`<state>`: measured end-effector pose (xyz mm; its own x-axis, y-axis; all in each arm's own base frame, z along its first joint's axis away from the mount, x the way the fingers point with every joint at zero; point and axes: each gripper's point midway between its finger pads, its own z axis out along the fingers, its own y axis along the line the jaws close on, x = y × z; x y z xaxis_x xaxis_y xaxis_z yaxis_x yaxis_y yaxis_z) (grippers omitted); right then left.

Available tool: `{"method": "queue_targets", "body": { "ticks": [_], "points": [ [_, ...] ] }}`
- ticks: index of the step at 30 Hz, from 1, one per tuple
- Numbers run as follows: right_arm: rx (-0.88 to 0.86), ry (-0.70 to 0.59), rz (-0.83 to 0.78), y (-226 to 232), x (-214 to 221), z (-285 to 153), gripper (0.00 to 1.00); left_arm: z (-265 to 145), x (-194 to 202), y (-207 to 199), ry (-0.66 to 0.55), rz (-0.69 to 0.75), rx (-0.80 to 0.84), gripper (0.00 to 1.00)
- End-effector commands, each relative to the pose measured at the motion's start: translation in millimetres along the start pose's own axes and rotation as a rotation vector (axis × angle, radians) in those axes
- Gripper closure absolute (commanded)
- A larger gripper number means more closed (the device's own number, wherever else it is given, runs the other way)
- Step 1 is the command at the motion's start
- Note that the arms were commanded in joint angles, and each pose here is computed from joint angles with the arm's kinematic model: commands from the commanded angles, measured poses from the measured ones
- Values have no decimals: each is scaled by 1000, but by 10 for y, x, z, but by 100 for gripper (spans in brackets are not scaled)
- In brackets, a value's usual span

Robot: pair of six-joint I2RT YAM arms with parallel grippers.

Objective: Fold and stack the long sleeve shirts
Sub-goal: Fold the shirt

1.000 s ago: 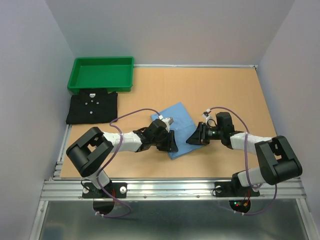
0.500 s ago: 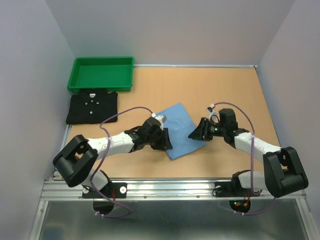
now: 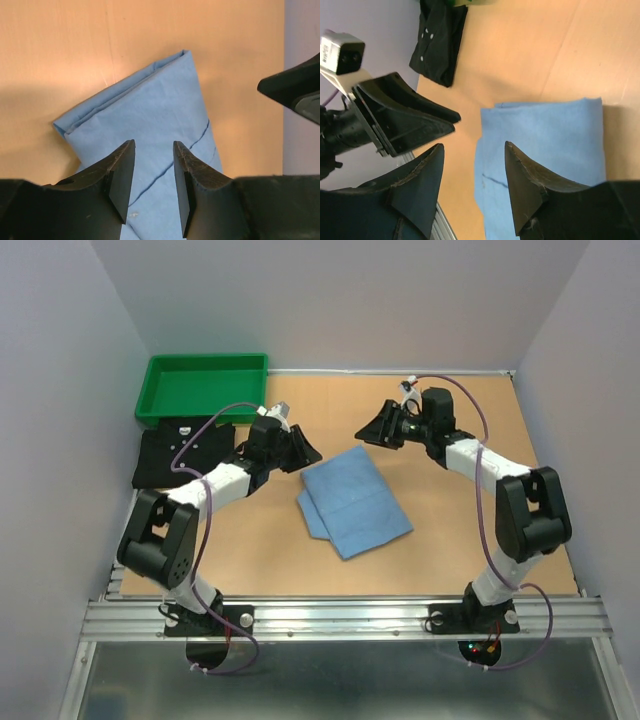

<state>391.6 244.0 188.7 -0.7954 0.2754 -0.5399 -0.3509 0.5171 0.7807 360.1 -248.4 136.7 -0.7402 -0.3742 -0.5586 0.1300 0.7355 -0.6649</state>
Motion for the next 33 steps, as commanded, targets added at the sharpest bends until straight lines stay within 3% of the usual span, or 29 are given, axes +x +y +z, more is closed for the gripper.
{"method": "queue_targets", "body": {
  "ticks": [1, 11, 19, 28, 33],
  "points": [
    [-103, -92, -28, 240, -451, 195, 43, 220, -50, -106, 32, 27, 60, 54],
    [-124, -49, 79, -151, -362, 824, 42, 558, 123, 434, 95, -25, -27, 57],
    [-9, -8, 203, -940, -7, 1144, 42, 613, 377, 868, 162, -95, -98, 57],
    [108, -33, 295, -1670, 206, 968, 43, 522, 542, 1177, 191, -150, -156, 58],
    [129, -56, 285, -1756, 166, 812, 43, 509, 568, 1173, 199, -158, -148, 58]
  ]
}}
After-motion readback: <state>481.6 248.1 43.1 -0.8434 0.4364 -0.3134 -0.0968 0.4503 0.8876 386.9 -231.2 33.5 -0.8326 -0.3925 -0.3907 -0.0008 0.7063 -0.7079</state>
